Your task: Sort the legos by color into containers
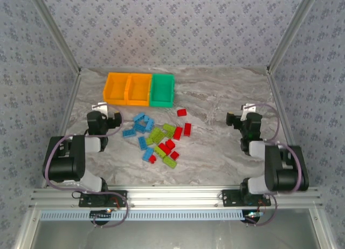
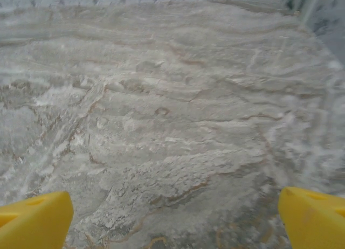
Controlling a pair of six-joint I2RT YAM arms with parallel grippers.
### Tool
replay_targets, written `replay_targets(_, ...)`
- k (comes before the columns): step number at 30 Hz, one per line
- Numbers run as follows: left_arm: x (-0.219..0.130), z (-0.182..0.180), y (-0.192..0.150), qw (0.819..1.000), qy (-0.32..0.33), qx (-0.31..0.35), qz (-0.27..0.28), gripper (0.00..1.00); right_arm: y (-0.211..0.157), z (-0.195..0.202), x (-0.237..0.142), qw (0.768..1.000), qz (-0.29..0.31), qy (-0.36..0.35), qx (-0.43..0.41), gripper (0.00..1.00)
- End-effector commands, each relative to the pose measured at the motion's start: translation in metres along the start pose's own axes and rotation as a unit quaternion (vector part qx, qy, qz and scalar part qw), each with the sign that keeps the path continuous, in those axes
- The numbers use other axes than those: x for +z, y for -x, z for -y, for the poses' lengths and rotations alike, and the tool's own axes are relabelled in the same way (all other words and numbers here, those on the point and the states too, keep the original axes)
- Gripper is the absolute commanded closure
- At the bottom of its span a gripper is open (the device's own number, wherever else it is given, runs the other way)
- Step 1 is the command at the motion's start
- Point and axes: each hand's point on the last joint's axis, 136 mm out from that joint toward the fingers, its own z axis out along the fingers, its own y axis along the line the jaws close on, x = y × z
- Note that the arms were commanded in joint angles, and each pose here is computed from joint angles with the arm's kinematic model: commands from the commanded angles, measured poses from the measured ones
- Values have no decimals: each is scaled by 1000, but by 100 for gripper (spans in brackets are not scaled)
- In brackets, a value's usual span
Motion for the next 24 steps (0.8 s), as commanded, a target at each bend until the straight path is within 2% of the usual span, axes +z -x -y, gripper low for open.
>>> replay_targets(1,-15,7,21,999,13,19,32,1,21,28,-37,991,-24,-93,94,0)
replay_targets(3,-26,4,29,999,39,17,15,1,20,27,-66,976,-44,-99,188,0)
replay_targets(6,-48,-2,44,997,61,-35,-14,1,18,-8,-95,968,-80,-5,236,4)
replay_targets(9,-73,1,51,989,64,-123,-42,1,12,-47,-118,961,-132,75,233,5)
replay_targets(12,-92,27,54,980,26,-180,-81,2,2,-90,-136,947,-200,148,202,5)
replay_targets(14,-101,52,50,976,-15,-182,-118,3,-7,-124,-148,930,-249,207,174,5)
replay_targets(16,-112,79,40,971,-54,-168,-161,3,-16,-166,-168,901,-294,288,135,4)
replay_targets(18,-120,98,27,965,-75,-153,-198,6,-22,-198,-186,879,-321,341,93,4)
replay_targets(21,-126,119,8,955,-94,-136,-246,9,-21,-224,-197,872,-326,364,38,2)
replay_targets(24,-119,126,-7,950,-80,-121,-275,15,-10,-239,-193,873,-309,375,33,2)
